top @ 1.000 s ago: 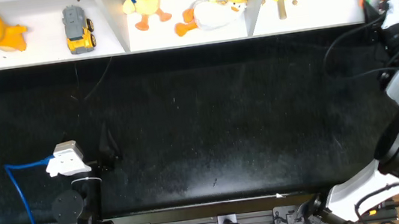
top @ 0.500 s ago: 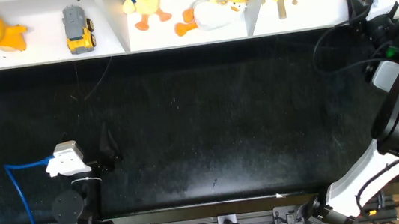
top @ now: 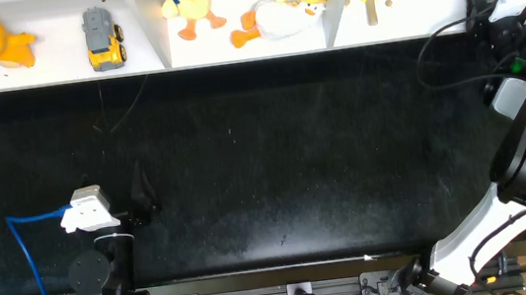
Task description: Store Toys
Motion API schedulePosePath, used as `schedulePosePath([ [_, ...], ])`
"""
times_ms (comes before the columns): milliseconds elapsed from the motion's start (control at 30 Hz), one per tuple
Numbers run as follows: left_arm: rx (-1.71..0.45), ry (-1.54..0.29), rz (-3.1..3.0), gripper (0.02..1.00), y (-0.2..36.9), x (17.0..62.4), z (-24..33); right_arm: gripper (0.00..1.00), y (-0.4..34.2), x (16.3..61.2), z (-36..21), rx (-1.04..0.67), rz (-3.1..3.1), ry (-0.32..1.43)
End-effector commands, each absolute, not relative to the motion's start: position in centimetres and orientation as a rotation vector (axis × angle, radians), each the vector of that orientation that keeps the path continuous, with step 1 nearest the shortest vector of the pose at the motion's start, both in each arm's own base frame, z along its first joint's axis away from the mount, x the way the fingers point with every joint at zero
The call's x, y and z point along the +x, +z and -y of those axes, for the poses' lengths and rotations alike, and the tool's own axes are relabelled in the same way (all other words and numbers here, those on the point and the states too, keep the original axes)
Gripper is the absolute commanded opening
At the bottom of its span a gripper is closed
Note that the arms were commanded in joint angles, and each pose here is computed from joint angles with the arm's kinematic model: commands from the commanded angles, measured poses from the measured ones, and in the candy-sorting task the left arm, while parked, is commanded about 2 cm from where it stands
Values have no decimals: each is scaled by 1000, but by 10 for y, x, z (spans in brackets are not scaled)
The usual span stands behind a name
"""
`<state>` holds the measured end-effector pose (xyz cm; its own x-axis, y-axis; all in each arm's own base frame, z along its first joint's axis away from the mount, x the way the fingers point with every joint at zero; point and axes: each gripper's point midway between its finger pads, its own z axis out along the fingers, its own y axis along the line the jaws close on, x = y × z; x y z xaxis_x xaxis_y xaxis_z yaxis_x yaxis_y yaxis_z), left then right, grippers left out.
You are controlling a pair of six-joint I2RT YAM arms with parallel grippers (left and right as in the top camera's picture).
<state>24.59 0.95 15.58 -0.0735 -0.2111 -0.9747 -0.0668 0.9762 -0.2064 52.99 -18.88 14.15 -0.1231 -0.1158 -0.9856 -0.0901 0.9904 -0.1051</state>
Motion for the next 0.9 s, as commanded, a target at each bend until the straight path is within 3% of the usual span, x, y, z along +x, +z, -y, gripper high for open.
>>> schedulePosePath([
  [33, -219, -154, -1636, 998, 156, 246, -6, 632, 141, 531, 198, -95, -1702, 1],
  [67, -219, -154, -1636, 998, 156, 246, -6, 717, 141, 530, 199, -93, -1703, 1],
  [100, -219, -154, -1636, 998, 156, 246, -6, 998, 141, 530, 200, -86, -1705, 4],
  [367, -219, -154, -1636, 998, 156, 246, -6, 998, 152, 514, 207, 27, -1825, 6],
  [533, -219, -154, -1636, 998, 156, 246, -6, 996, 191, 494, 200, 61, -1864, -11],
  [700, -219, -154, -1636, 998, 156, 246, -6, 996, 221, 456, 177, 101, -1961, 42],
  [900, -219, -154, -1636, 998, 156, 246, -6, 996, 223, 408, 130, 139, -2142, 121],
])
